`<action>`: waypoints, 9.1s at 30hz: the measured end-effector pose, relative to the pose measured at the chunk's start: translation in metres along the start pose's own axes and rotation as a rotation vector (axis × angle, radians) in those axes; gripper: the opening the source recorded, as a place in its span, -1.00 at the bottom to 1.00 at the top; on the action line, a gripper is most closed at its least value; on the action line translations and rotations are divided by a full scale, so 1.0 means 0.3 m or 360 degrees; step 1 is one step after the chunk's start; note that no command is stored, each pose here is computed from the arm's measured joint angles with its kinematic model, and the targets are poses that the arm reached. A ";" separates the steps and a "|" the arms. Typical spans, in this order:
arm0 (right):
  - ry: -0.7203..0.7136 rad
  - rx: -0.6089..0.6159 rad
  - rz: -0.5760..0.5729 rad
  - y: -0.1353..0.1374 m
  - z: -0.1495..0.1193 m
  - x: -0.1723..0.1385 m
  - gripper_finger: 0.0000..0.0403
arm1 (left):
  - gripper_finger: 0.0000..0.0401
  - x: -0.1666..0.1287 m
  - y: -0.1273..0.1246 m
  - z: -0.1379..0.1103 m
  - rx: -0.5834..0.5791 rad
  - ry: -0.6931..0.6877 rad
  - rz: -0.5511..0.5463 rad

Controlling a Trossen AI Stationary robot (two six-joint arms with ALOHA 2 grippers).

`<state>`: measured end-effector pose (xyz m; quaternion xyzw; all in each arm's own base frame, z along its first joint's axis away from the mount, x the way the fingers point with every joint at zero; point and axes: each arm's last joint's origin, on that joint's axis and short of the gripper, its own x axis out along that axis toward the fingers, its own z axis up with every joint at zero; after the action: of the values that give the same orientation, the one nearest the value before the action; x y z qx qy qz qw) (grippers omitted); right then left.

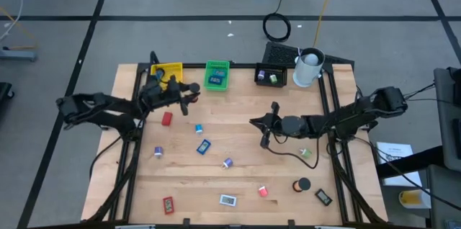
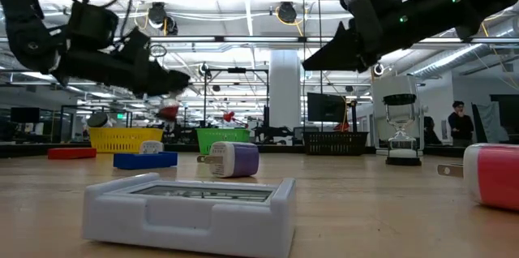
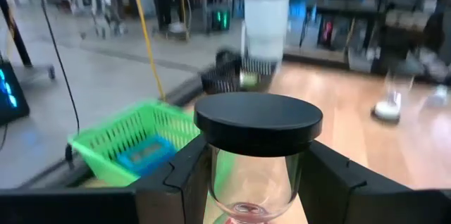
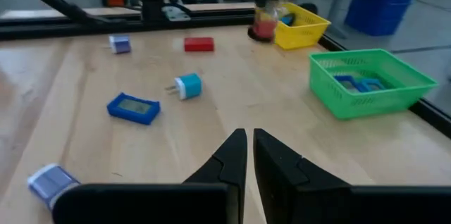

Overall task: Pick & Place Office items
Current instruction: Remove the red sand timer from the yellow bin, then remove the blue sand timer from the yellow bin

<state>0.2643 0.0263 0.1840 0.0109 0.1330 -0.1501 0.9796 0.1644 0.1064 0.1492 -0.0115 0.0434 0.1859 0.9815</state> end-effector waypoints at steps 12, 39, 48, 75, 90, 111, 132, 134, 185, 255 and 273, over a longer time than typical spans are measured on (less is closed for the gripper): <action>-0.0016 -0.0013 0.0006 -0.011 -0.001 0.014 -0.89 | -0.14 0.141 -0.060 -0.073 0.0022 -0.0068 -0.0073; 0.0008 0.0089 0.0016 -0.042 -0.010 0.036 -0.89 | 0.02 0.297 -0.137 -0.193 0.0079 0.0080 -0.0192; 0.0021 0.0084 0.0015 -0.042 -0.013 0.036 -0.89 | 0.04 0.246 -0.128 -0.124 0.0086 0.0167 -0.0172; 0.0026 0.0075 0.0015 -0.042 -0.014 0.036 -0.89 | 0.16 0.182 -0.119 -0.061 0.0075 0.0490 -0.0087; 0.0026 0.0069 0.0015 -0.042 -0.013 0.036 -0.89 | 0.37 0.094 -0.124 0.033 0.0192 0.0590 -0.0043; 0.0026 0.0062 0.0024 -0.039 -0.013 0.035 -0.89 | -0.59 -0.090 0.005 0.445 -0.0127 0.1604 0.0939; 0.0026 0.0043 0.0027 -0.036 -0.014 0.034 -0.89 | 0.68 0.009 0.324 0.286 -0.0241 0.2262 0.1335; 0.0026 0.0042 0.0027 -0.036 -0.014 0.034 -0.89 | 0.63 0.018 0.333 0.267 -0.0250 0.2304 0.1324; 0.0025 0.0031 0.0027 -0.036 -0.014 0.034 -0.89 | -0.95 0.079 0.342 0.177 0.0127 0.2829 0.1058; 0.0027 0.0019 0.0027 -0.036 -0.014 0.034 -0.89 | 0.07 0.225 0.530 0.021 -0.0099 0.2293 0.0688; 0.0036 0.0015 0.0026 -0.036 -0.016 0.034 -0.89 | -0.18 0.149 0.485 0.257 -0.0047 0.1886 0.0823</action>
<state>0.2693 0.0132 0.1769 0.0183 0.1433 -0.1424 0.9792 0.1587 0.2610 0.2210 -0.1149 0.5767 0.3791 0.7145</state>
